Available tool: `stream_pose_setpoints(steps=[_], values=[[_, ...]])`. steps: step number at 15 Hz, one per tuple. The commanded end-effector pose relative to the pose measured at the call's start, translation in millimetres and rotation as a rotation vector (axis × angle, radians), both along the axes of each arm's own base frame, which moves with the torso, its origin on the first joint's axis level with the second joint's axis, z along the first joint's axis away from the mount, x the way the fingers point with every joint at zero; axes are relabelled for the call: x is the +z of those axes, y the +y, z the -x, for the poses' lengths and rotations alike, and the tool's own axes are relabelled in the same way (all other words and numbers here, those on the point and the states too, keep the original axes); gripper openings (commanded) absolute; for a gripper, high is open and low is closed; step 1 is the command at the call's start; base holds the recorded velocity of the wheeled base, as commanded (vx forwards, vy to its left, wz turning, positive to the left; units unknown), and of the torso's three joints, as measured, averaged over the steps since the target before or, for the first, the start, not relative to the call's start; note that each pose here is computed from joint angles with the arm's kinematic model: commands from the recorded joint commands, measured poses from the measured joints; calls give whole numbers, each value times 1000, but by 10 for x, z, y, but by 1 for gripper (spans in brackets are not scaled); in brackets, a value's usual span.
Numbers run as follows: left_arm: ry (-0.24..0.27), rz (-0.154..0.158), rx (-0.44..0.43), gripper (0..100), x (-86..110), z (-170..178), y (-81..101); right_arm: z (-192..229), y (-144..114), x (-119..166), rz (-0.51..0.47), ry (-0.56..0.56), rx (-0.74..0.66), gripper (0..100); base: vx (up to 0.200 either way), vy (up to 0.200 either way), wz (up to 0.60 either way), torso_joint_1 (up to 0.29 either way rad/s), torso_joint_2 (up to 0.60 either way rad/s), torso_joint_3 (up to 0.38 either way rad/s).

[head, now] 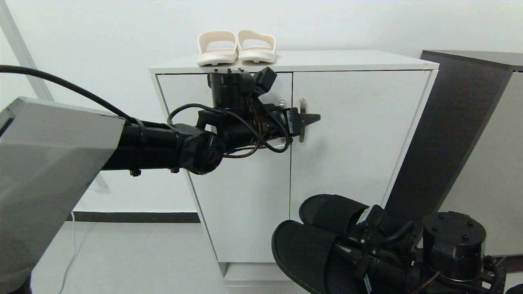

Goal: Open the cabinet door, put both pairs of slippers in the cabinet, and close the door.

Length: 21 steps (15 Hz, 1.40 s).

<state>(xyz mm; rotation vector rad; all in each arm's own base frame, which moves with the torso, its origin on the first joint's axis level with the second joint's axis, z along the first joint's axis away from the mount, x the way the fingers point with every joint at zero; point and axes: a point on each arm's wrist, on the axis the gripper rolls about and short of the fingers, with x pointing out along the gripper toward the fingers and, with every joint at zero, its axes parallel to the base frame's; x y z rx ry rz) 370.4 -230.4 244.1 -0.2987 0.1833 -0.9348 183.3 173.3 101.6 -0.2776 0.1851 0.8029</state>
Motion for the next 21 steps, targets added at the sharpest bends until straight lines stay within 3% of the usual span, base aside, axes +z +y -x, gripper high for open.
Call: stream_pose_setpoints(steps=[1,5,9,13,17,21], values=[[7,-4,-7,0,-11,29,10,17,6,-16,5,7,9,0,0,0,0,0,0,0],[15,-9,-10,0,-39,162,81,144,25,-62,17,32,64,0,0,0,0,0,0,0],[1,0,-55,0,5,563,116,231,31,-78,12,32,111,0,0,0,0,0,0,0],[-5,3,-56,0,90,813,269,324,68,-107,26,41,151,0,0,0,0,0,0,0],[-13,11,-6,0,123,712,423,344,71,-101,26,39,156,0,0,0,0,0,0,0],[6,3,43,0,-24,361,433,343,72,-105,27,39,153,0,0,0,0,0,0,0]])
